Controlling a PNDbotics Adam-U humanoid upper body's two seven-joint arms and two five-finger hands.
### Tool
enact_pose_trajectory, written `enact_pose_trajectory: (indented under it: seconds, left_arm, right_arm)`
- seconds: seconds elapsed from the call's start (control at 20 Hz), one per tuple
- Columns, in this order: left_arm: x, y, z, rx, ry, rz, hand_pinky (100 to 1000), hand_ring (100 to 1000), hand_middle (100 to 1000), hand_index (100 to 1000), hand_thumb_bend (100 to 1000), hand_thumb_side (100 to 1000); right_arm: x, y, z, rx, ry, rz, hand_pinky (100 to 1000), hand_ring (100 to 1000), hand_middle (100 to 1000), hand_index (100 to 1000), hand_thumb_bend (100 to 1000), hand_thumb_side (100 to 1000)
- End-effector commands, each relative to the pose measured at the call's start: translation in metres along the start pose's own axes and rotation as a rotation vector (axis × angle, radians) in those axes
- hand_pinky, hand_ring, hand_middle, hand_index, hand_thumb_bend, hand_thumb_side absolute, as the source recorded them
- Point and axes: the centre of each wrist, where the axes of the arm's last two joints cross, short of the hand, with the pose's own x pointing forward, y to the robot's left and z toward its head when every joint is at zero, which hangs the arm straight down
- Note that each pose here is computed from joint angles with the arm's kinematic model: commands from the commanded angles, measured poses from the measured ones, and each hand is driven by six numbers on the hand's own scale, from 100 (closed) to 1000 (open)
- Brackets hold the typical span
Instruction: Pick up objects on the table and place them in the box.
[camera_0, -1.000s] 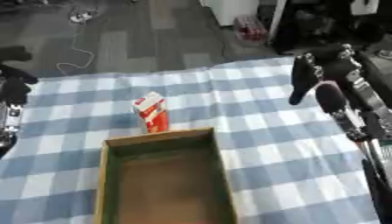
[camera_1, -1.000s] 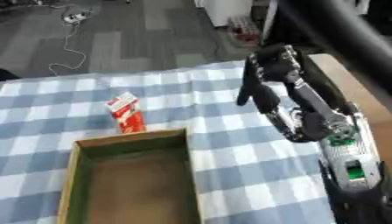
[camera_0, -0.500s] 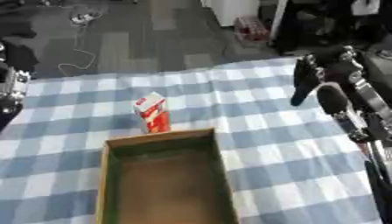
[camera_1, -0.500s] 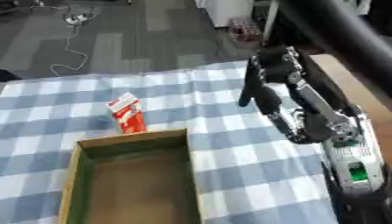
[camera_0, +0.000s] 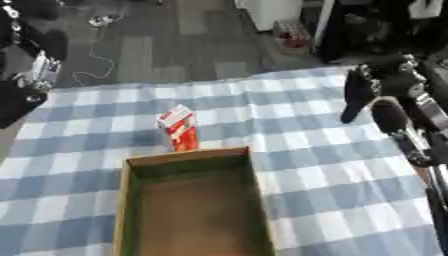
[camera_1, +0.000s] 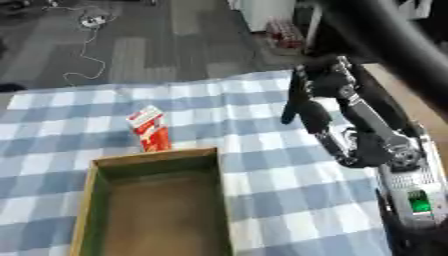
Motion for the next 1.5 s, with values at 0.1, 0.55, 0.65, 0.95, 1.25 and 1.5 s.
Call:
enact_pose_trajectory:
  seconds: [0.1, 0.55, 0.65, 0.95, 1.25, 1.5]
  left_arm:
    - [-0.009, 0.003, -0.012, -0.044, -0.003, -0.030, 408, 522, 667, 823, 190, 966]
    - [-0.018, -0.011, -0.021, -0.211, -0.003, -0.081, 439, 546, 697, 829, 160, 998]
    - [-0.016, -0.016, -0.024, -0.265, -0.018, -0.093, 449, 554, 703, 831, 146, 1000]
    - [0.000, -0.029, -0.020, -0.442, -0.050, -0.146, 496, 590, 728, 839, 147, 1000]
    - [0.021, -0.042, -0.011, -0.619, -0.044, -0.231, 530, 615, 749, 847, 234, 992]
    - [0.026, -0.053, -0.008, -0.682, -0.027, -0.263, 557, 635, 759, 852, 154, 1000]
  right_arm:
    - [0.002, -0.006, -0.003, 0.019, -0.022, 0.020, 347, 325, 366, 477, 100, 1000]
    - [0.002, -0.006, -0.005, 0.019, -0.032, 0.016, 347, 325, 366, 478, 100, 1000]
    - [0.002, -0.006, -0.005, 0.020, -0.034, 0.016, 347, 326, 367, 477, 100, 1000]
    - [0.002, -0.007, -0.006, 0.018, -0.038, 0.018, 348, 327, 367, 475, 100, 1000]
    - [0.002, -0.007, -0.006, 0.021, -0.037, 0.019, 348, 327, 367, 475, 100, 1000]
    - [0.002, -0.007, -0.005, 0.021, -0.034, 0.019, 348, 327, 367, 477, 100, 1000]
